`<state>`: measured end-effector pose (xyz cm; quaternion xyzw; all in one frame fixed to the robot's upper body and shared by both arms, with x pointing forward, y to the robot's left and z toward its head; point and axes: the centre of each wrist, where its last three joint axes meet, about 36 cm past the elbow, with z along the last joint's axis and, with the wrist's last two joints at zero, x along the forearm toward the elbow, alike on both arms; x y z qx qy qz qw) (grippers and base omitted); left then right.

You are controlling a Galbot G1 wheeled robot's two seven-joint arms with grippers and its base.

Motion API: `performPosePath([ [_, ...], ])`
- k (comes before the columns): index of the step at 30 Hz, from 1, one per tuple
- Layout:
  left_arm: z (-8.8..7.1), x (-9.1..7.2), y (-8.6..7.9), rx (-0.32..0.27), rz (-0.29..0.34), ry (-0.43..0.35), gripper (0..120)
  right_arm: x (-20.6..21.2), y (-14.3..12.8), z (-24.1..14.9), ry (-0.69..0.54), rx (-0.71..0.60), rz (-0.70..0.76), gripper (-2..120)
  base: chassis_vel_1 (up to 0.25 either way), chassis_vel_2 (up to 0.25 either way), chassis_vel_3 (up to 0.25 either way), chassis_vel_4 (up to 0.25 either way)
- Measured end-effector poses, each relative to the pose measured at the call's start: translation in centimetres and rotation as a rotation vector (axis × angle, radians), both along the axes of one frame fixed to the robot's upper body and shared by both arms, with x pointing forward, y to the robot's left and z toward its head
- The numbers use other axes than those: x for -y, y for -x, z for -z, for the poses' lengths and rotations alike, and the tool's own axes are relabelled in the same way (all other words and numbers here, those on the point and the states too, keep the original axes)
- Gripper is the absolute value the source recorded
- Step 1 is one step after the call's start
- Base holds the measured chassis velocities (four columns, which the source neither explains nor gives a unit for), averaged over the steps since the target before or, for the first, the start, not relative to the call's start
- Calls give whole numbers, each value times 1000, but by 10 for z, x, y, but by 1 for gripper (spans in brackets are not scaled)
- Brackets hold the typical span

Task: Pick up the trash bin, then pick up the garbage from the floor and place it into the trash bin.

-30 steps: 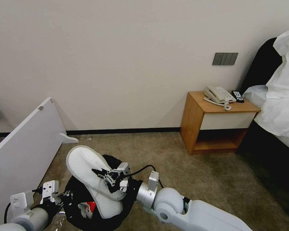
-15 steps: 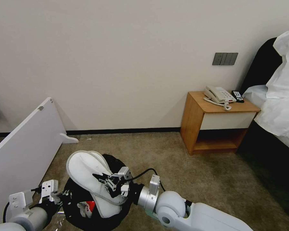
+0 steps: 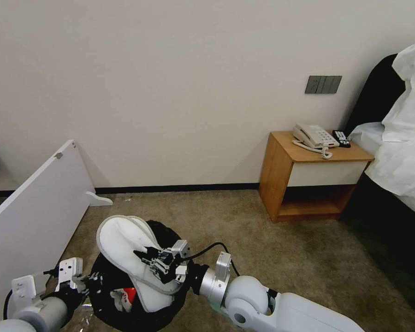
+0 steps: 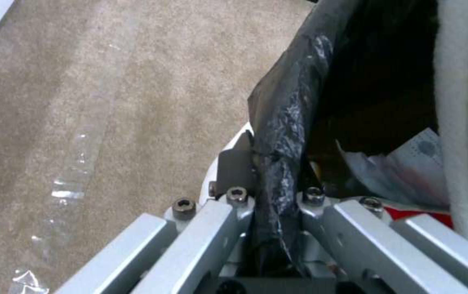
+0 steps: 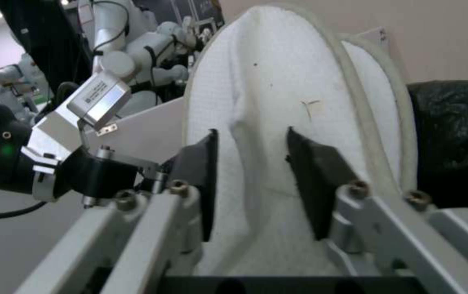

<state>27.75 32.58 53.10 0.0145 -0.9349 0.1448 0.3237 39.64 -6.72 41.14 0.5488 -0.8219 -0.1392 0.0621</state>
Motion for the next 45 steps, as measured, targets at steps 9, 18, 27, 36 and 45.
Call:
performPosePath([
  [9, 1, 0, 1, -5, 0, 3, 2, 0, 1, -2, -6, 2, 1, 66, 0, 0, 0, 0],
  [18, 2, 0, 1, -10, -2, 2, 2, 2, 3, -5, -16, 10, -3, 98, 0, 0, 0, 0],
  [27, 3, -1, 1, -15, -5, -1, 2, 7, 1, -18, -51, 51, 8, 100, 0, 0, 0, 0],
  [36, 4, -2, 1, -17, -10, 0, 2, 30, -12, -66, -165, 116, 176, 100, 0, 0, 0, 0],
  [45, 4, -4, 2, -15, -22, 0, 2, 73, -32, -101, -214, 170, 322, 100, 0, 0, 0, 0],
])
